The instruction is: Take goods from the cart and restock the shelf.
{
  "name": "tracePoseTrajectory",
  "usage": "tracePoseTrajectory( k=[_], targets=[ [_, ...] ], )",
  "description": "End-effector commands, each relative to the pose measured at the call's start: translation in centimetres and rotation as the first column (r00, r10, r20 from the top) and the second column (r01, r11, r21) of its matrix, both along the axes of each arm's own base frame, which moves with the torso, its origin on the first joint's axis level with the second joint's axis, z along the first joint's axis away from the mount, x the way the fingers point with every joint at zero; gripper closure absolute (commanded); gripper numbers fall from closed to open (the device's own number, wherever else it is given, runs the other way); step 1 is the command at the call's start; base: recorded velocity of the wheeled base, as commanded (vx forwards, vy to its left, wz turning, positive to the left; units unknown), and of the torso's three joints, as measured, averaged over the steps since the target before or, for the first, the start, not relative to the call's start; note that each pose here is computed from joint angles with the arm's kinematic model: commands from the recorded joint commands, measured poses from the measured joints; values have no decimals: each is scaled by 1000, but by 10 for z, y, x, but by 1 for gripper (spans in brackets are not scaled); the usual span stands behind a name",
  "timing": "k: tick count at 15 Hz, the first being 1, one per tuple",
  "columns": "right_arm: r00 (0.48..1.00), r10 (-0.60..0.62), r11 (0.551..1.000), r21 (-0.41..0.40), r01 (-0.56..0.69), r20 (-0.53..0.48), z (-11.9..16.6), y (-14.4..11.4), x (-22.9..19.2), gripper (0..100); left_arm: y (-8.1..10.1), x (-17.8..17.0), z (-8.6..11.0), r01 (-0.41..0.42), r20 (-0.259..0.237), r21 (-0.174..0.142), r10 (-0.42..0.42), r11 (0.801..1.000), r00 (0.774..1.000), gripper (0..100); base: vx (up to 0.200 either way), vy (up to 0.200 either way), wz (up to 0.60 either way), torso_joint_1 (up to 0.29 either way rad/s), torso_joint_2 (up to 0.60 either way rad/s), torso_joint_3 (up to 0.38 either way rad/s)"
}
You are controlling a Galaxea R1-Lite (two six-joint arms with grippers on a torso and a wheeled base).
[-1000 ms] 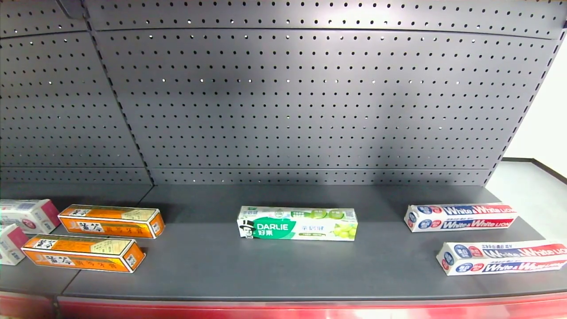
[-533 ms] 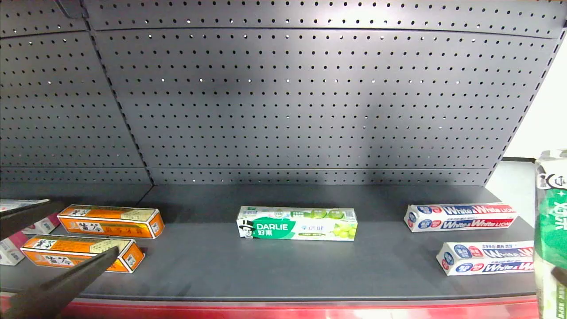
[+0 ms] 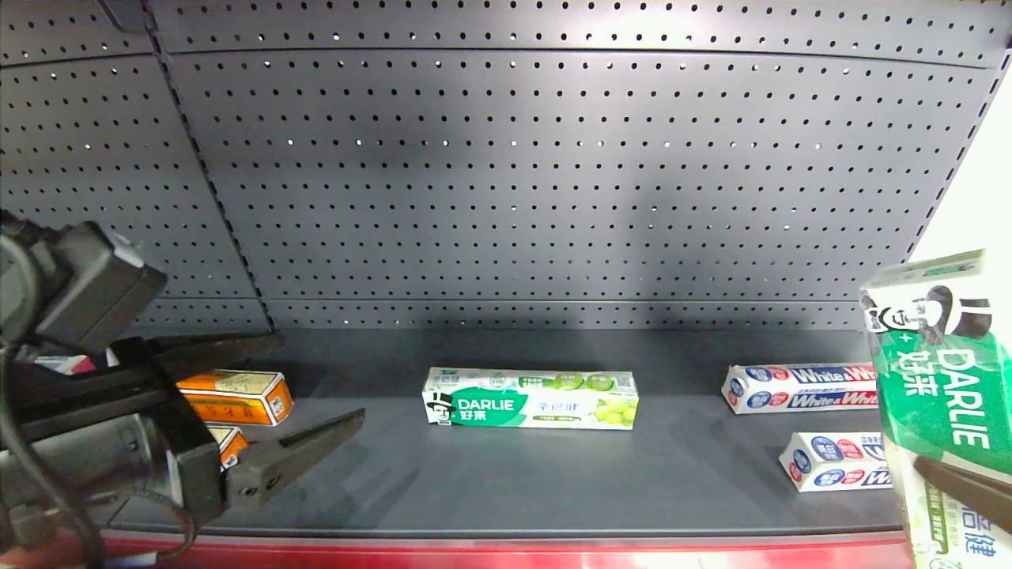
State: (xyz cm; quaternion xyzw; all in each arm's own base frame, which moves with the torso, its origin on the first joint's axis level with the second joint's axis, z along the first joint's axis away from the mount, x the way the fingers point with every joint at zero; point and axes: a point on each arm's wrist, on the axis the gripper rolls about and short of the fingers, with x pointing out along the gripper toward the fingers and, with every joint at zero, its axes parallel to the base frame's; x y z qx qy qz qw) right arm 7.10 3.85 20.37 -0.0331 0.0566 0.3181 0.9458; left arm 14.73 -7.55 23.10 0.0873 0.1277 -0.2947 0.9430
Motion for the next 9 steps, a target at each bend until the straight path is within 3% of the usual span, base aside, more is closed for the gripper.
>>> tracePoseTrajectory(
  k=[1, 2, 4, 6, 7, 8, 9],
  targets=[
    [999, 26, 1000, -10, -26, -23, -3, 4, 3, 100, -16, 30, 4, 22, -28, 42, -21, 999, 999, 0, 0, 0, 0, 0, 0, 0],
    [999, 34, 999, -9, -34, -22, -4, 4, 2, 100, -20, 36, 12, 52, -24, 63, -51, 997, 998, 0, 0, 0, 0, 0, 0, 0],
    [999, 40, 999, -6, -40, -17, -3, 4, 1, 100, -23, 44, 25, 148, -28, 27, -147, 989, 989, 0, 0, 0, 0, 0, 0, 0],
    [999, 44, 999, 0, -44, -12, -1, 4, 1, 100, -19, 55, 40, 228, -75, 8, -227, 974, 971, 0, 0, 0, 0, 0, 0, 0],
    [999, 49, 999, -1, -49, -15, -1, 5, 1, 100, -16, 56, 45, 274, -106, 19, -271, 961, 957, 0, 0, 0, 0, 0, 0, 0],
    [998, 55, 998, -4, -55, -20, -3, 6, 1, 100, -9, 61, 46, 332, -174, 54, -318, 942, 932, 0, 0, 0, 0, 0, 0, 0],
    [998, 58, 998, -6, -58, -26, -4, 6, 1, 100, -6, 67, 40, 361, -201, 99, -336, 928, 920, 0, 0, 0, 0, 0, 0, 0]
  ],
)
